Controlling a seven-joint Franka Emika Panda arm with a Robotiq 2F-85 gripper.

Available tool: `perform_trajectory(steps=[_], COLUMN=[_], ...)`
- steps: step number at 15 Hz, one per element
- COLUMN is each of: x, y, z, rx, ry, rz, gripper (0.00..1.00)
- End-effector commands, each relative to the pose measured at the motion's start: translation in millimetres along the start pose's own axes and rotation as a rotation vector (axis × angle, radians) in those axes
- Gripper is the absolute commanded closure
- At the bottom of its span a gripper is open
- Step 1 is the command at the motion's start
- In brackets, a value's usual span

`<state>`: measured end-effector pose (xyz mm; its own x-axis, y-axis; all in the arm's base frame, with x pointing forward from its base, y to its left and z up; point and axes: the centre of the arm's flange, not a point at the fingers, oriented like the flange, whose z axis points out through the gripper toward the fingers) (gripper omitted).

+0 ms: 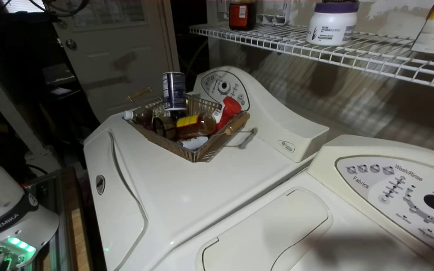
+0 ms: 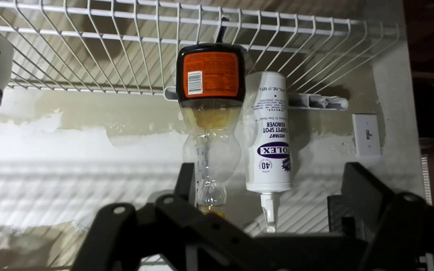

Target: Put the bottle with the brown liquid on the bottom shelf.

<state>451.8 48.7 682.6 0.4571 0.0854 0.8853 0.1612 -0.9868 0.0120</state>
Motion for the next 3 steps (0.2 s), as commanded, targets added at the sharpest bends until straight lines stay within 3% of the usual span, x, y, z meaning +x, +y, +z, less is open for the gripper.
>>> perform_trajectory(steps=[1,3], x=[-1.0,-2.4], y=[-0.1,-0.2], z=[-1.1,-0.9], rx=[0.0,0.001], ry=[0.0,-0.001], rz=[0.0,0.0], gripper=[0.0,0.0])
